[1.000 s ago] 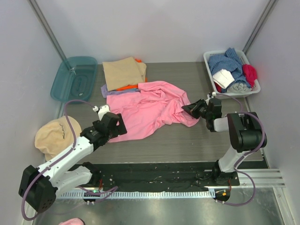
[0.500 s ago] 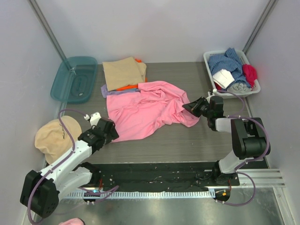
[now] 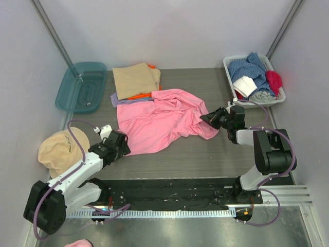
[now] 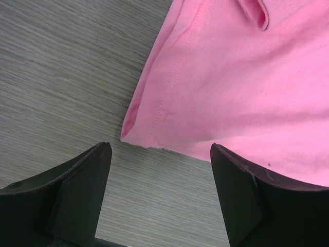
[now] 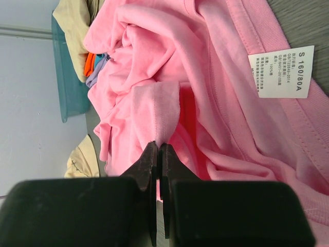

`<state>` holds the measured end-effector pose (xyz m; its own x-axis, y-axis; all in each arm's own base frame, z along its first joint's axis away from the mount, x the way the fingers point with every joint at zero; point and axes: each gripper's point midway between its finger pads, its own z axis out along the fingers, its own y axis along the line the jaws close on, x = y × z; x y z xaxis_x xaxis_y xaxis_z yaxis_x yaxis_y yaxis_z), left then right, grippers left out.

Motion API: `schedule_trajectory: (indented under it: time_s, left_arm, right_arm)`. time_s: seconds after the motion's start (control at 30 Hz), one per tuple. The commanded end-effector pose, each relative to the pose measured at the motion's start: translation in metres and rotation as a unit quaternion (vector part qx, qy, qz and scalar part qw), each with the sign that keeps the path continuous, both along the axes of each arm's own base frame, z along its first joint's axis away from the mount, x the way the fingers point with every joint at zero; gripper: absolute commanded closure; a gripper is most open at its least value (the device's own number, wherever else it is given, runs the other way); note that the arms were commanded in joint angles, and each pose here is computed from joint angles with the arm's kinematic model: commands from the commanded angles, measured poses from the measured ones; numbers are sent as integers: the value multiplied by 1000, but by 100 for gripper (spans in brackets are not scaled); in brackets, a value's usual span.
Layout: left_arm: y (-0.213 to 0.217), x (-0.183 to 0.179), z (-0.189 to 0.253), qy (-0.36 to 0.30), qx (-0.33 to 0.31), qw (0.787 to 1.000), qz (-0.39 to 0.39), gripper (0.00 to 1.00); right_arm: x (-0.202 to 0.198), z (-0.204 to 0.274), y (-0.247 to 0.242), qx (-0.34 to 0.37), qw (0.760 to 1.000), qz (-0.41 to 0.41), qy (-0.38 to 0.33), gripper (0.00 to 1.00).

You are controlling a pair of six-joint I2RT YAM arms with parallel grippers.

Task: Fold and stack the t-shirts
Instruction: Flatten the tshirt out

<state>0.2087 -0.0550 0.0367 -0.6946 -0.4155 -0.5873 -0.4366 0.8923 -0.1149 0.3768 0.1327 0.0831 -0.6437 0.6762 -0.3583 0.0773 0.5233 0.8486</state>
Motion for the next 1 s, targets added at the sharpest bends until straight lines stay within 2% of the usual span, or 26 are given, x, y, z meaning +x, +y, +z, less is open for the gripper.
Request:
schedule_trajectory:
  time_s: [0.0, 0.23, 0.83, 0.97]
  left_arm:
    - [3, 14, 8, -32, 1, 999, 24, 18]
    - [9, 30, 16, -46, 9, 998, 28, 21]
    - [4, 39, 11, -36, -18, 999, 20, 48]
    - [5, 36, 9, -34, -18, 999, 19, 51]
  right_arm:
    - [8, 24, 0, -5, 999, 7, -43, 99]
    - [7, 21, 0, -6, 999, 8, -41, 99]
    - [6, 17, 0, -8, 999, 7, -37, 99]
    - [6, 18, 0, -7, 999, 7, -37, 99]
